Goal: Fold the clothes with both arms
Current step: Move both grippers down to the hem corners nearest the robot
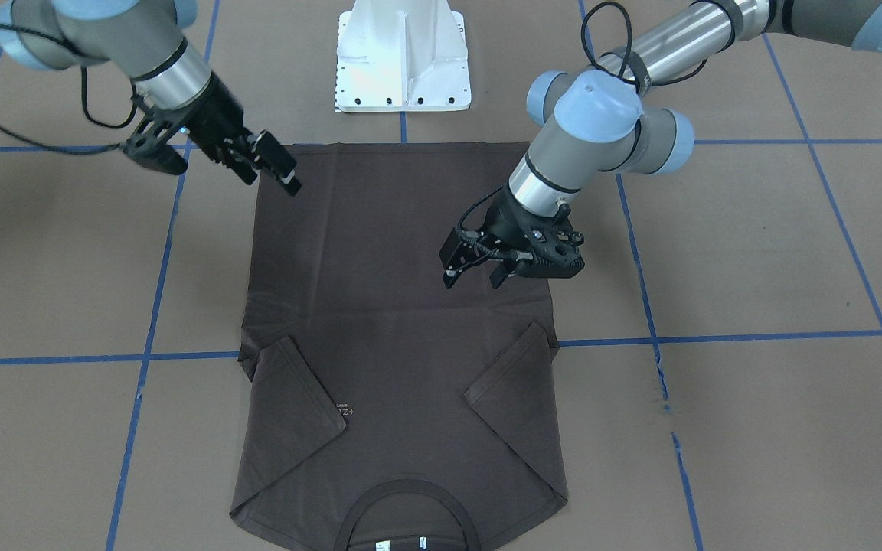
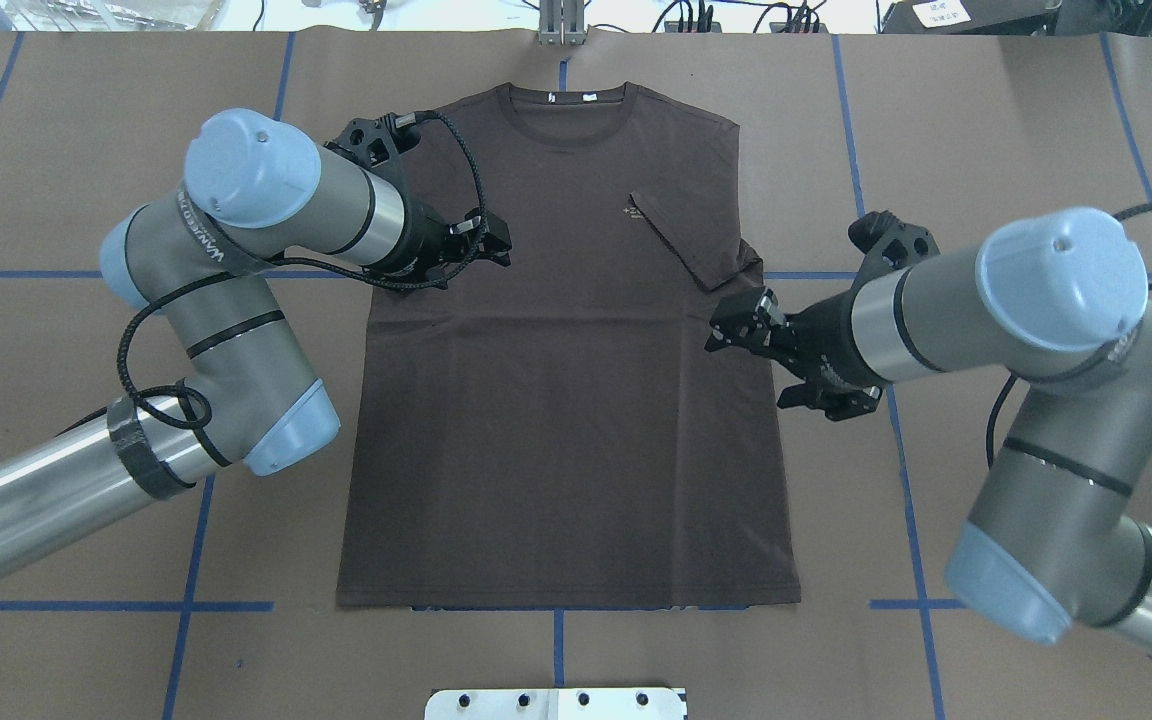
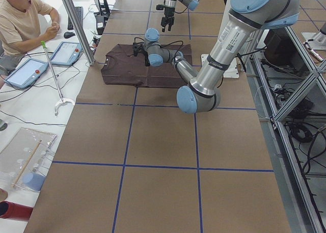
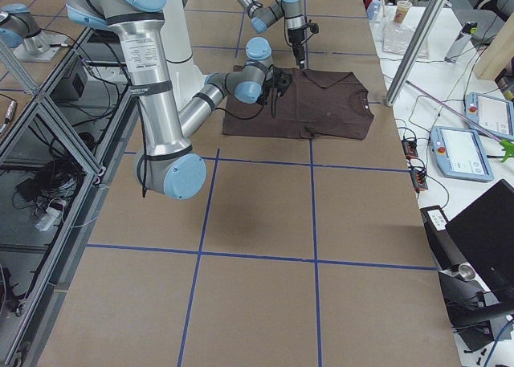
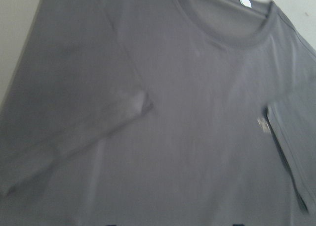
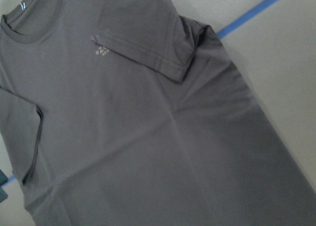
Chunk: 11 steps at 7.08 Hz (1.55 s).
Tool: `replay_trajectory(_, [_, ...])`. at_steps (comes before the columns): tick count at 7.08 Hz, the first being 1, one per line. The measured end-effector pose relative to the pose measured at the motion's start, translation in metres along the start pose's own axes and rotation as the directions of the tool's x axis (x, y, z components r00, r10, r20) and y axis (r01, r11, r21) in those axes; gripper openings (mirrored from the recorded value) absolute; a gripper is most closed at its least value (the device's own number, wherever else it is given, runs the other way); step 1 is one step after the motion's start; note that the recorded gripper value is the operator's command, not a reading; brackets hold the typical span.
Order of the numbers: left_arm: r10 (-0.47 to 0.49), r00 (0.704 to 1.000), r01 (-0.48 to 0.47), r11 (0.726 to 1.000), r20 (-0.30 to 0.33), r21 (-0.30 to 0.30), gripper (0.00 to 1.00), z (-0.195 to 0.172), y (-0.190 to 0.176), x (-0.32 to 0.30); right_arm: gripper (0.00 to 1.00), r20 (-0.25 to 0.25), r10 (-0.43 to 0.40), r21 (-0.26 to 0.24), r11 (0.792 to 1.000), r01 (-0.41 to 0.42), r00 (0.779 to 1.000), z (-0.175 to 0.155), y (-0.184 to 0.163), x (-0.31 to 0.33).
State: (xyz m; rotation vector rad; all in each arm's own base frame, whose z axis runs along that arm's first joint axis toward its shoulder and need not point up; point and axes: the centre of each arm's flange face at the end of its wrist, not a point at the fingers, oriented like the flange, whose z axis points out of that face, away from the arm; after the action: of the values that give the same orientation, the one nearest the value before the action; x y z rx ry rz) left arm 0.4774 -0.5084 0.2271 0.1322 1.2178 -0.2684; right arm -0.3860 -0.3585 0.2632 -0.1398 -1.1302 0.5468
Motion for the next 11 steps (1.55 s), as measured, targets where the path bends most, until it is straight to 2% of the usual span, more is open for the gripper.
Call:
replay_trajectory(1, [0.000,1.000,0.000,1.000,0.002,-0.005,0.87,-0.007,0.006,-0.012,0.98,-0.049,0.008,0.031,0.999,-0.007,0.999,0.006,0.042,0.012])
replay_trajectory(2, [-0.002,1.000,0.002,1.000,0.010,-0.008,0.88,-0.010,0.010,-0.027,0.97,-0.100,0.022,0.085,0.996,-0.013,0.995,0.020,0.081,0.028])
replay_trajectory(3, [-0.012,1.000,0.012,1.000,0.009,-0.006,0.88,-0.014,0.012,-0.032,0.94,-0.144,0.037,0.138,0.990,-0.017,0.989,0.037,0.114,0.049])
replay_trajectory(5, [-0.026,1.000,0.026,1.000,-0.006,-0.015,0.88,-0.018,0.024,-0.028,0.83,-0.197,0.091,0.197,0.979,-0.052,0.976,0.057,0.153,0.083])
replay_trajectory(9, [-0.010,1.000,0.009,0.999,-0.026,-0.041,0.89,-0.016,0.044,-0.015,0.81,-0.283,0.115,0.263,0.964,-0.039,0.952,0.094,0.161,0.114])
replay_trajectory(11, [-0.006,1.000,0.005,0.999,-0.026,-0.042,0.89,-0.015,0.046,-0.014,0.72,-0.307,0.115,0.274,0.961,-0.028,0.945,0.104,0.158,0.122])
